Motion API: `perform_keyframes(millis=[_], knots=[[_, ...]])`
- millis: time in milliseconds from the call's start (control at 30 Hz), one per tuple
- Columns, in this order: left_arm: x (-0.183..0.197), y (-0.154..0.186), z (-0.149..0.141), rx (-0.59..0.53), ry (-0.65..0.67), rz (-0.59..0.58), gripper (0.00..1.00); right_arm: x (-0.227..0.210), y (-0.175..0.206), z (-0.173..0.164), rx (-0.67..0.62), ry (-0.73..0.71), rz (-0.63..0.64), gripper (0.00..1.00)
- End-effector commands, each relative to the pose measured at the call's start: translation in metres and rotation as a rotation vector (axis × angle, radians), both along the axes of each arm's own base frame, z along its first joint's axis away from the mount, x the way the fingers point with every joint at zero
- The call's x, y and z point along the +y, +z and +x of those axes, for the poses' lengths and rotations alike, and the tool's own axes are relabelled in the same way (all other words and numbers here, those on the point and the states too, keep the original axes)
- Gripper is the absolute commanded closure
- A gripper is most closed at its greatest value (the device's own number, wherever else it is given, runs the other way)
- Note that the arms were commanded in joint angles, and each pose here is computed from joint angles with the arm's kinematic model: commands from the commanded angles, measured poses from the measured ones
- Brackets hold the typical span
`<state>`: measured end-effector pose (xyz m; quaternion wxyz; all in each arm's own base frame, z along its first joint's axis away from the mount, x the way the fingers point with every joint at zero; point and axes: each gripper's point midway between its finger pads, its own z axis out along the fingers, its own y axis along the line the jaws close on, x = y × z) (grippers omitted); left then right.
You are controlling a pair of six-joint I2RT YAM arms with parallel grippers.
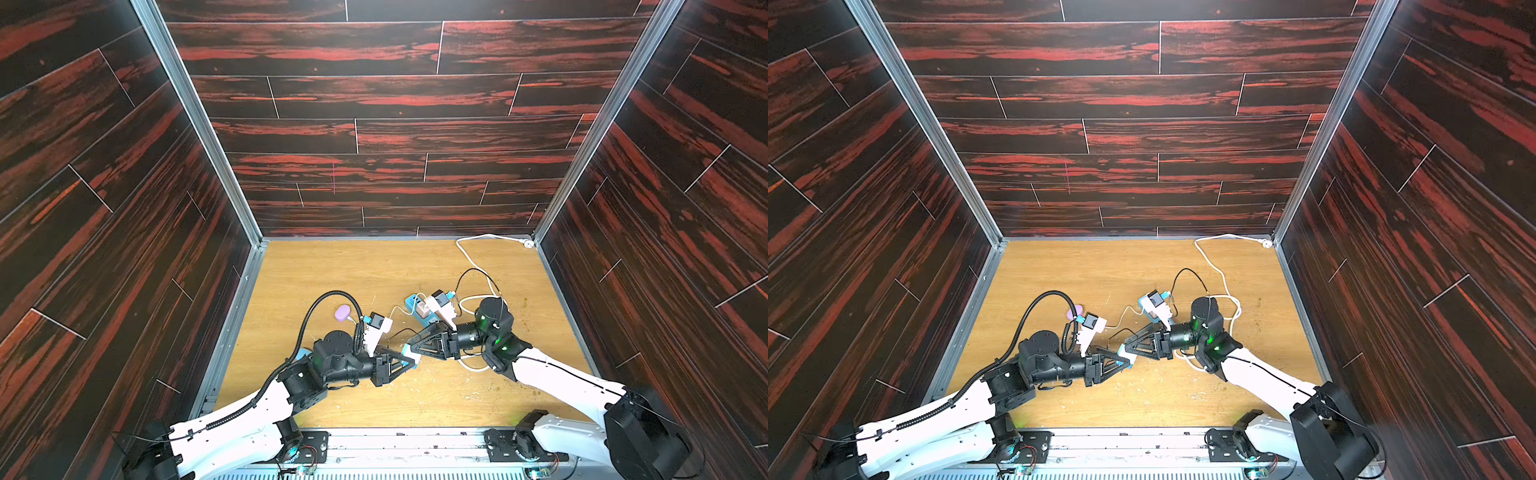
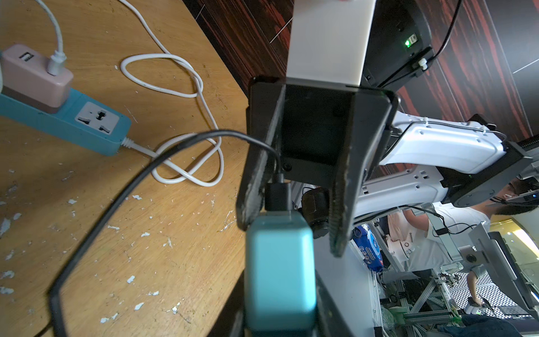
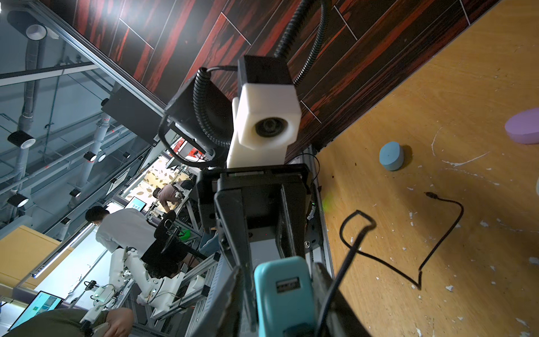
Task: Charge the bluetooth headset
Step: Pick up the plug from the center of the board.
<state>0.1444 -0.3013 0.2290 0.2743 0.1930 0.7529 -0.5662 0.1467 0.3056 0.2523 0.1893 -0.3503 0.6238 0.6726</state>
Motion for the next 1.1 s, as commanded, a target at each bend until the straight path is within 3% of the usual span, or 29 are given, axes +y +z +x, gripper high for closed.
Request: perform_keyframes(millis=[0,200,633,733,800,900,1067], knots=[[0.005,0.009,0.006,-0.035,0.035,-0.028,0.87,-0.001,0.0,-0.023,0.0,0.112,0.007,0.56],[0.005,0.009,0.006,-0.033,0.035,-0.028,0.87,0.001,-0.004,-0.033,-0.007,0.143,-0.01,0.54],[0.004,0.005,0.005,-0.021,0.028,-0.02,0.86,0.001,0.004,-0.032,-0.034,0.135,0.008,0.87],[0.007,0.003,0.007,-0.02,0.044,-0.005,0.8,0.001,0.004,-0.031,-0.035,0.123,0.004,0.9],[0.01,0.001,0.009,-0.023,0.063,0.011,0.66,0.002,0.0,-0.027,-0.036,0.096,-0.018,0.9],[0.016,-0.002,0.012,-0.027,0.094,0.041,0.55,0.002,-0.006,-0.018,-0.028,0.043,-0.063,0.91],[0.034,-0.007,0.012,-0.039,0.16,0.078,0.5,-0.003,-0.009,0.001,-0.014,-0.051,-0.098,0.92]])
